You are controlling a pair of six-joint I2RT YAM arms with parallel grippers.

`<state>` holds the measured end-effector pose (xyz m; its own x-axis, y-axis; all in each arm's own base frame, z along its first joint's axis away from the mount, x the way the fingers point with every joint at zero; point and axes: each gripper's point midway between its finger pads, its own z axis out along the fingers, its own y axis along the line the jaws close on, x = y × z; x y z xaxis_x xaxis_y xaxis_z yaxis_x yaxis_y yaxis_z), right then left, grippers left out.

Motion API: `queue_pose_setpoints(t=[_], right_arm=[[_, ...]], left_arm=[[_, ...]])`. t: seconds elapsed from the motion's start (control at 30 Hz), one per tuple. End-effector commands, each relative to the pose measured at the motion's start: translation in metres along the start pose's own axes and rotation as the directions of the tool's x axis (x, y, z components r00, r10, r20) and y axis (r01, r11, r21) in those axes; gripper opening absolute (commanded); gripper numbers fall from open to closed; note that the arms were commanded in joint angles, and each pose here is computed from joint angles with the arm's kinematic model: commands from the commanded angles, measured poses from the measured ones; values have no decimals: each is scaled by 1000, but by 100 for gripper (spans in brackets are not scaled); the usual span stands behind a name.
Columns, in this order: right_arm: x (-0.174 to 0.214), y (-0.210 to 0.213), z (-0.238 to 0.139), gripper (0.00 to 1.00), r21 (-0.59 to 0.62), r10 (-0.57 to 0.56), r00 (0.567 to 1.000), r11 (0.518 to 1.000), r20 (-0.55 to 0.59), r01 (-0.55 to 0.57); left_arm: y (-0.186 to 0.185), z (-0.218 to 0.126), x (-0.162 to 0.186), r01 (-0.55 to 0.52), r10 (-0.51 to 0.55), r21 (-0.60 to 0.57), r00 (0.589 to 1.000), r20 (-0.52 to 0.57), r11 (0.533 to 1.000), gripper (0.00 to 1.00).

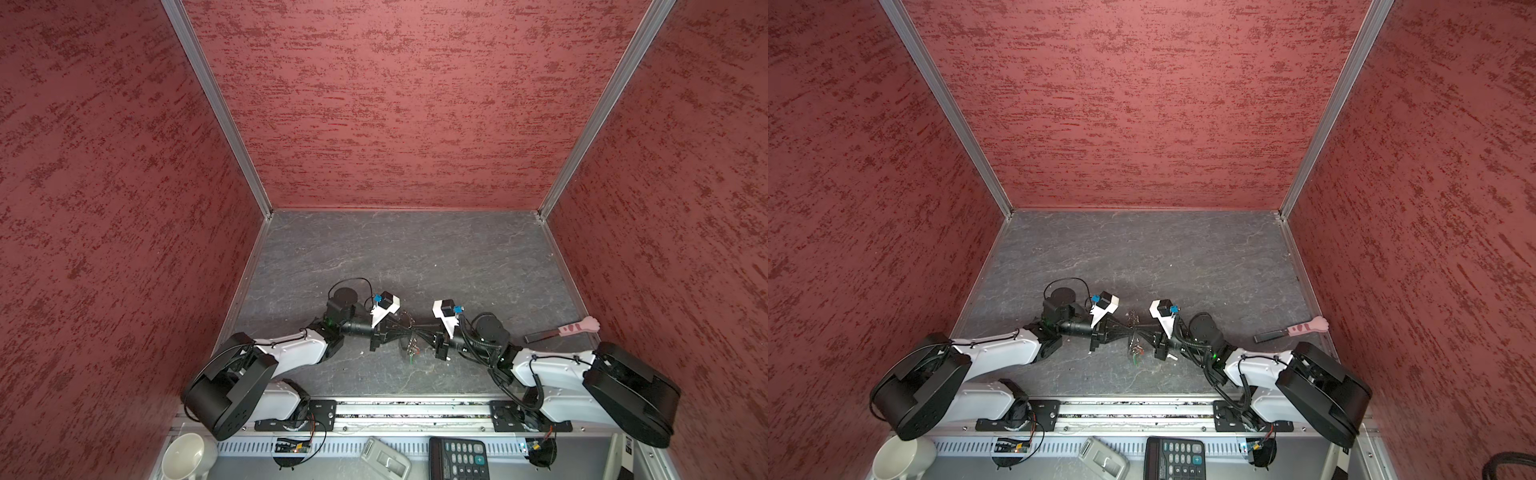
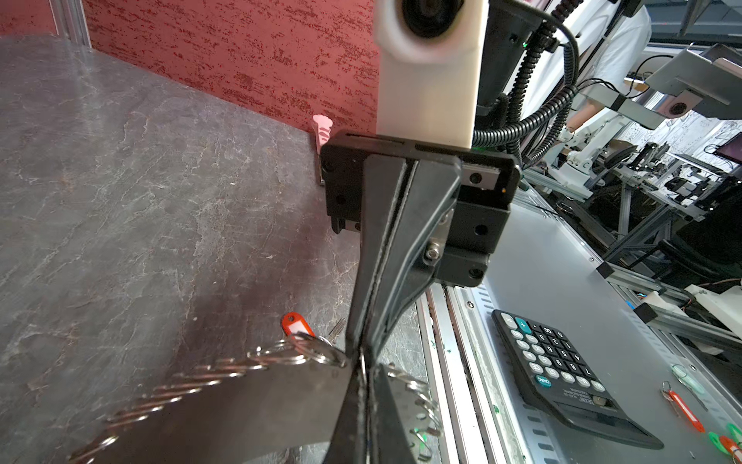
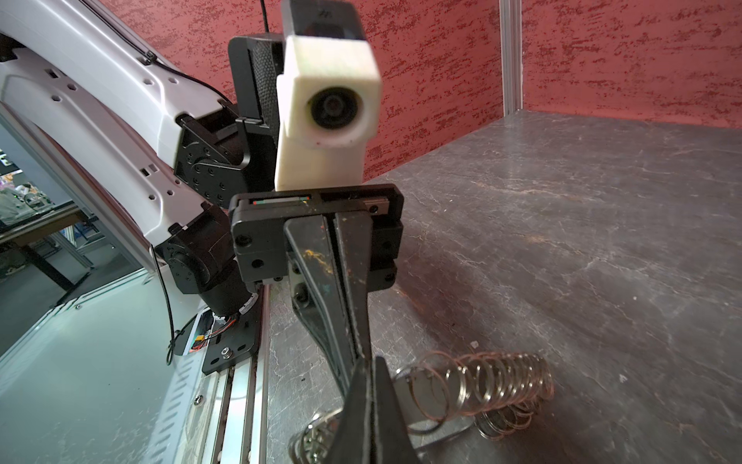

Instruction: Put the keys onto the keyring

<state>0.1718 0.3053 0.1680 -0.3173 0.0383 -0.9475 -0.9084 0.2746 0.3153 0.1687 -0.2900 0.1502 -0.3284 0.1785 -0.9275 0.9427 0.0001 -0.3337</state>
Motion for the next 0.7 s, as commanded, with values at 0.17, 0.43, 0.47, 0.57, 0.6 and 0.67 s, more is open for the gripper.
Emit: queue_pose_setpoints(t=[0.17,0.43,0.47,0.57,0.6,0.67], right_arm=[[-3,6,3,0,-20,-49,998,999,-47,48],[-7,-6,-17,18,50,-66,991,996,-117,72],[-10,-6,-20,20,60,-86,991,994,-105,93],[-7,1,-23,22,19,-188,974,981,-129,192],[-2,5,-24,23,-17,-241,960,970,-144,241],[1,8,-22,24,-52,-277,946,961,-165,272]], left_arm=[[11,-1,-7,-49,48,-86,999,-15,995,0],[16,-3,3,-102,85,-151,990,-114,983,0],[16,-3,5,-109,89,-151,987,-132,983,0],[10,1,6,-123,102,-107,979,-176,987,0],[8,2,6,-127,106,-98,976,-190,987,0],[7,2,5,-138,118,-91,973,-199,986,0]])
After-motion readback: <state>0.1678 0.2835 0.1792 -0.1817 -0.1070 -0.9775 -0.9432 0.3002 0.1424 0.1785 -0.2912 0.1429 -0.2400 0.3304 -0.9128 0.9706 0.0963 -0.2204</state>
